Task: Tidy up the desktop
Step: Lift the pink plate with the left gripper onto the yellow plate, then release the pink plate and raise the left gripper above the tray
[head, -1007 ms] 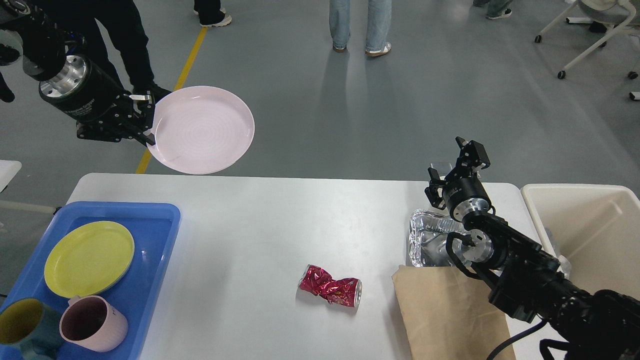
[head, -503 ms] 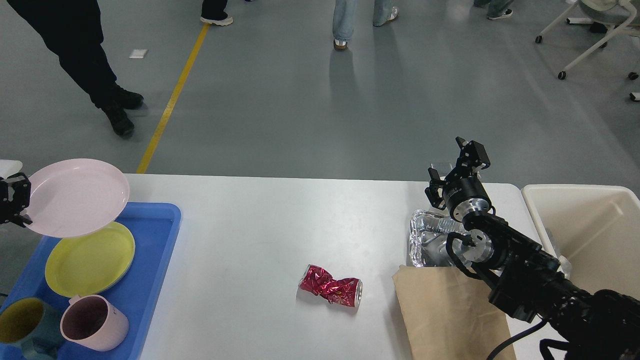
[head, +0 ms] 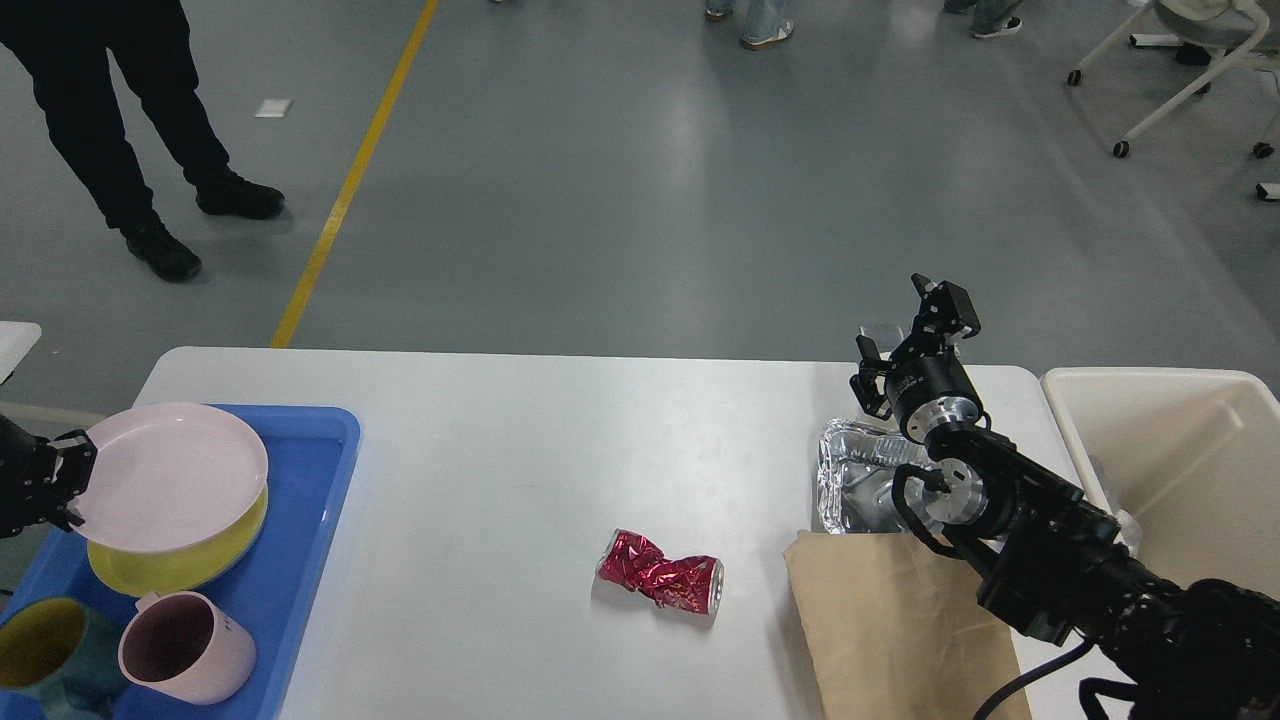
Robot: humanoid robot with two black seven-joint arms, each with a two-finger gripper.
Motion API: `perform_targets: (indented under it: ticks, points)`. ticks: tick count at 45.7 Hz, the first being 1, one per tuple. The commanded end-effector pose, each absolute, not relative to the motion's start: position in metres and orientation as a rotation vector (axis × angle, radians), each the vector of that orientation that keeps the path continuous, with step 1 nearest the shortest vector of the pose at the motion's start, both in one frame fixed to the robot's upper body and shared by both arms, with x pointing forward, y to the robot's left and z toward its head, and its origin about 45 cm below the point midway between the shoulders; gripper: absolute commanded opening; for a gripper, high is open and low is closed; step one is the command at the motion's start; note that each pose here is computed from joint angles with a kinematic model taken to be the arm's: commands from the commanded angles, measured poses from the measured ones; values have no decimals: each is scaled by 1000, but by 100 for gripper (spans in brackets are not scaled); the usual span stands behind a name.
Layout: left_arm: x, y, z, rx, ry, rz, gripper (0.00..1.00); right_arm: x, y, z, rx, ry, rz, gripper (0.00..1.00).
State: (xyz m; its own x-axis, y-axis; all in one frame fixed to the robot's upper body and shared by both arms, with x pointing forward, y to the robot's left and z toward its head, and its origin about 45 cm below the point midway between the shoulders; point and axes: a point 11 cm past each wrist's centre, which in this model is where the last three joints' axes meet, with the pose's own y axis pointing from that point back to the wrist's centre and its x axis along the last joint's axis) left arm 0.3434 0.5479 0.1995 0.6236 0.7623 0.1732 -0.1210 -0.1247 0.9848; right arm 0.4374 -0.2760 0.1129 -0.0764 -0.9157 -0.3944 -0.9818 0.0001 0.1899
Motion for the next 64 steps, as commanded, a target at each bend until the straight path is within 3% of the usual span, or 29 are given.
perform_targets:
  ticks: [1,20,33,50,55,60,64]
  points:
    - [337,545,188,1527,581,801,0,437,-276,113,-2021,2104,630,100]
    - [331,553,184,1544,592,815,0,437,-276,113,-2021,2104,630,100]
    - [333,549,182,1536,591,809,11,437,-276,113,-2021,2104,630,100]
    - [339,556,184,1561,546,902,42,437,-276,113,-2021,2104,630,100]
    - [342,560,185,1568,527,946,62,437,-276,113,-2021,2104,630,100]
    - [352,565,191,1550,479,1066,94,437,-276,113,-2021,2104,630,100]
    - [360,569,200,1515,448,1158,96,437,-276,113,-2021,2104,630,100]
